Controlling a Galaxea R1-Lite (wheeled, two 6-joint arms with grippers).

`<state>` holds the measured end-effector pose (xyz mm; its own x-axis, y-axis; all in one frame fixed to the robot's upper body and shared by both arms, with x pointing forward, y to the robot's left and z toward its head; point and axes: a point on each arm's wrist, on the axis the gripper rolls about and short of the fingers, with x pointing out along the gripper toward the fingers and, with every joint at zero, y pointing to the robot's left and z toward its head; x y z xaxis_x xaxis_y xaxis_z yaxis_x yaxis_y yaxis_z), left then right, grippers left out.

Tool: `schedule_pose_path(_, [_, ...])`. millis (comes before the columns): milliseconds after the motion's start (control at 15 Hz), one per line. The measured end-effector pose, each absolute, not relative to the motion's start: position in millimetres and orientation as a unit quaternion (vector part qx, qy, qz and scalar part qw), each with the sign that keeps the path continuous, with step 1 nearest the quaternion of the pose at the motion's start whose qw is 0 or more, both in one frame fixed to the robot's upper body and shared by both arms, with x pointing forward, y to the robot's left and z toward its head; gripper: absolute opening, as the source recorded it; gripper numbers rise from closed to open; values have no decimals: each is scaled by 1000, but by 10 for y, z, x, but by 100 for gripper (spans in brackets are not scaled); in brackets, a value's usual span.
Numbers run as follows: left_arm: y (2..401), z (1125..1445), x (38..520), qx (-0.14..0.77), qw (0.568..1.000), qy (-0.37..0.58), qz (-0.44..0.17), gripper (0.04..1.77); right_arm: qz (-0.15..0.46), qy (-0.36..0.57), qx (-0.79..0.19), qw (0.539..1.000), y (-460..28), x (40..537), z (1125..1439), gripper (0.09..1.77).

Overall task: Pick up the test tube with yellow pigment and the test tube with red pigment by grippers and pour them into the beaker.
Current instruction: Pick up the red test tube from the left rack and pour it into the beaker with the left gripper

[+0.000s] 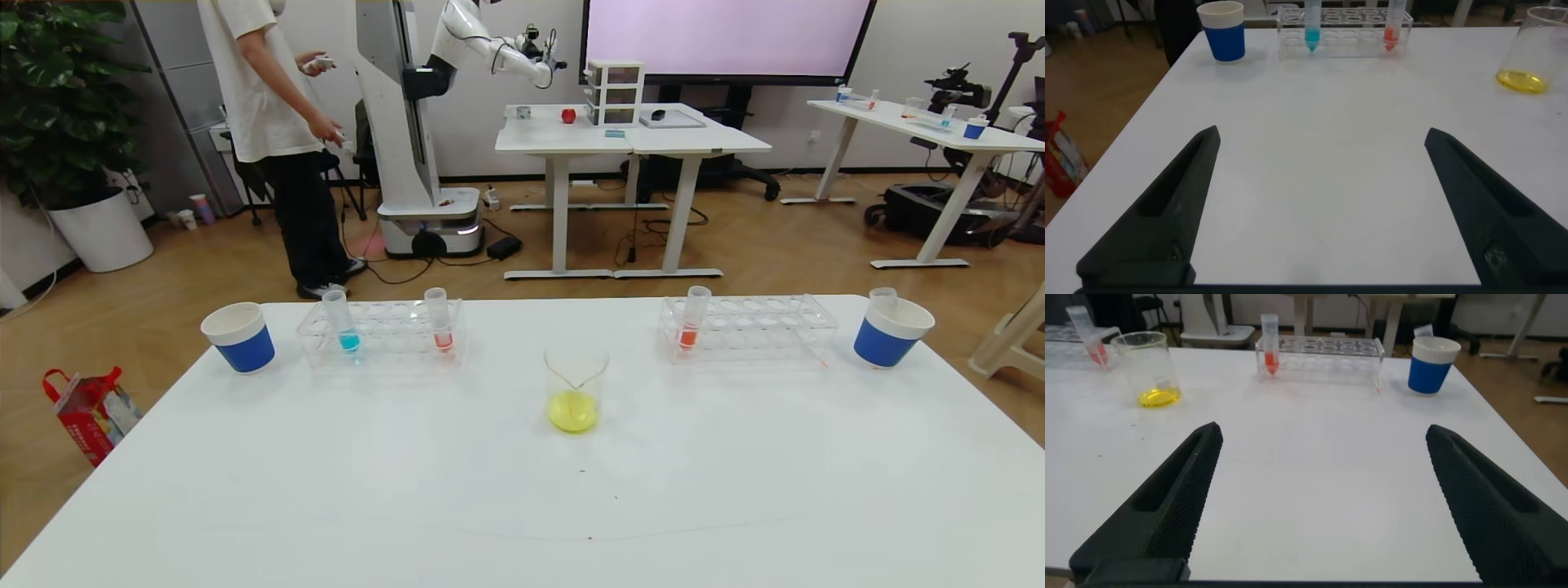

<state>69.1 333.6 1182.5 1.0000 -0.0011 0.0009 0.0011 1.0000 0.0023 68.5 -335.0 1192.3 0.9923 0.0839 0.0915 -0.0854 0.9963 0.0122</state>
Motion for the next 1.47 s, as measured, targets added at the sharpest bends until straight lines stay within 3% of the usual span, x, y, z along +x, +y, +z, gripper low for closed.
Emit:
schedule_pose_path(467, [3336,11825,691,1,1000,0,0,175,-1,-12,-9,1000,-3368,689,11855,174])
schedule_pose_path(1200, [3336,11828,690,2,1000,-1,-1,175,-2,-2,8,1000,-3368,691,11829,174])
schedule_pose_path(1467, [3336,12082,655,24,999,-21,0,175,-3,-2,8,1000,-3368,691,11829,174])
